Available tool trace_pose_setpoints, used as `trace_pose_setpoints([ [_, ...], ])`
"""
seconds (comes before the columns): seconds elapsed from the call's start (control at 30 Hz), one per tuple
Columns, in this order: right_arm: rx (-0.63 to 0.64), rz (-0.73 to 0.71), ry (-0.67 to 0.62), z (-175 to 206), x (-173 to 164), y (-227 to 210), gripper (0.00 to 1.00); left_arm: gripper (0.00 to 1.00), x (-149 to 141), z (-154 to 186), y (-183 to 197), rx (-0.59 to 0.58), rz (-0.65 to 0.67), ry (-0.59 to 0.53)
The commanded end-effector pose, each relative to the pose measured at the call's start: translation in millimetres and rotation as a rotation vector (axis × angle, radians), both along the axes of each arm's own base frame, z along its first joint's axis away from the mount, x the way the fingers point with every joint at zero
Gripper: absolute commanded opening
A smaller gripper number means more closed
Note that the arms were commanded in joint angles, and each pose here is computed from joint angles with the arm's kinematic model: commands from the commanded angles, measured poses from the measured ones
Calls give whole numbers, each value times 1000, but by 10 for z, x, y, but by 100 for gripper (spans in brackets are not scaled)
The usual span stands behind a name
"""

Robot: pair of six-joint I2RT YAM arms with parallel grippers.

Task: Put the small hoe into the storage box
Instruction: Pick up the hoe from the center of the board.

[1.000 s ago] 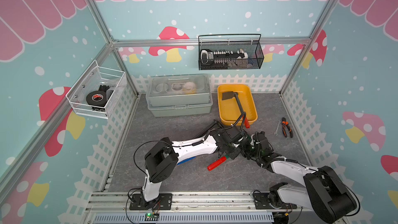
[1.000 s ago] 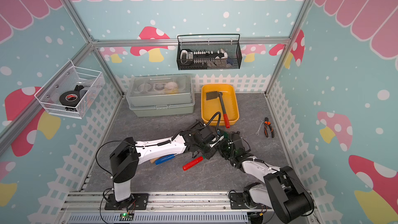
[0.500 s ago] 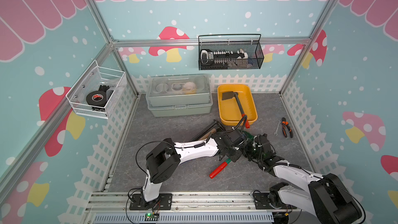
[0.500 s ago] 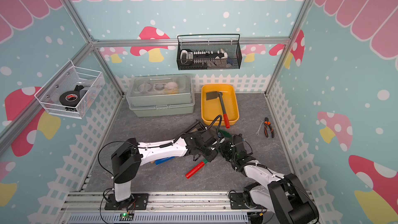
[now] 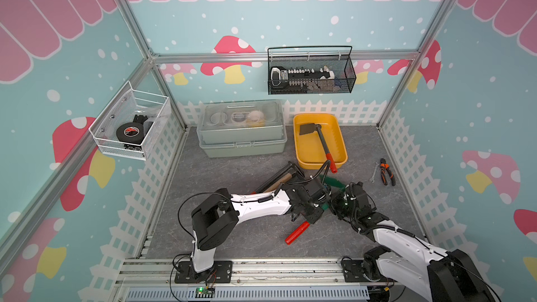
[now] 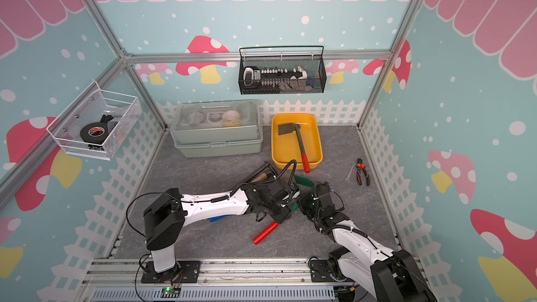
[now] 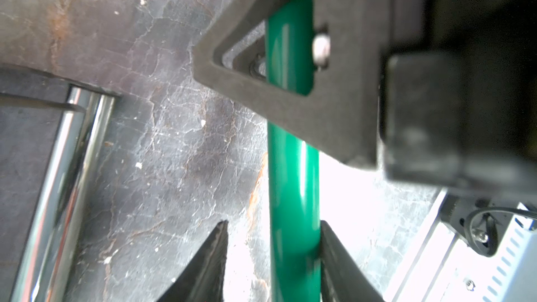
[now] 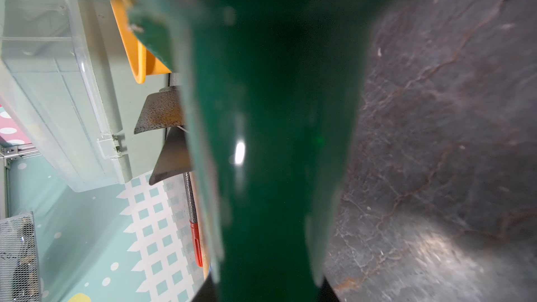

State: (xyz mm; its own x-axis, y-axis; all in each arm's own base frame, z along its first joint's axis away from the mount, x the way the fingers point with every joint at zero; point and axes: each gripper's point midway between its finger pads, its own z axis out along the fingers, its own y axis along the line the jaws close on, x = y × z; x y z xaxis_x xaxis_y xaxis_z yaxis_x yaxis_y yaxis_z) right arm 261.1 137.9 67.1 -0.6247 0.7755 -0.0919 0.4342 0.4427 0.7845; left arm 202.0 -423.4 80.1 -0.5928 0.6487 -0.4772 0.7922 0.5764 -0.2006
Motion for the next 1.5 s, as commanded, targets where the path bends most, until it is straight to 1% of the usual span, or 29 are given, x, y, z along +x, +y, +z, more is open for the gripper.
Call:
trace_pose_setpoints([
  [0.0, 35, 2, -93, 331, 138, 81, 5, 49, -65, 101, 25, -23, 5, 16],
  [0.13, 12, 4, -114, 417, 139, 70, 5, 49, -108, 84, 35, -25, -1, 37],
  [0.37, 4, 9, -151, 543, 167, 96, 4, 49, -226, 50, -26, -54, -19, 114],
  [0.53, 3, 11, -171, 610, 191, 111, 4, 47, -246, 51, -7, -56, -18, 115],
  [0.6, 4, 10, -177, 632, 198, 116, 4, 42, -246, 76, -14, -64, -20, 112],
  [0.67, 7, 12, -186, 663, 211, 124, 4, 34, -248, 98, -12, -69, -19, 111],
  [0.73, 10, 13, -194, 691, 222, 131, 4, 29, -243, 119, -15, -74, -18, 107],
  [0.9, -1, 25, -215, 778, 251, 144, 5, 18, -225, 190, -3, -85, -13, 92],
  [0.93, -5, 31, -224, 807, 259, 151, 6, 16, -226, 204, 2, -86, -11, 88],
  [1.0, -9, 37, -236, 846, 269, 157, 9, 7, -203, 254, 12, -92, -4, 72],
  [1.03, -11, 36, -242, 863, 275, 153, 11, 0, -188, 284, 18, -95, 1, 61],
  [1.33, -70, 84, -297, 1075, 336, 182, 32, 0, -39, 737, 38, -174, 36, -59],
  [1.47, -84, 99, -313, 1115, 357, 199, 44, 0, 23, 928, 12, -211, 48, -102],
])
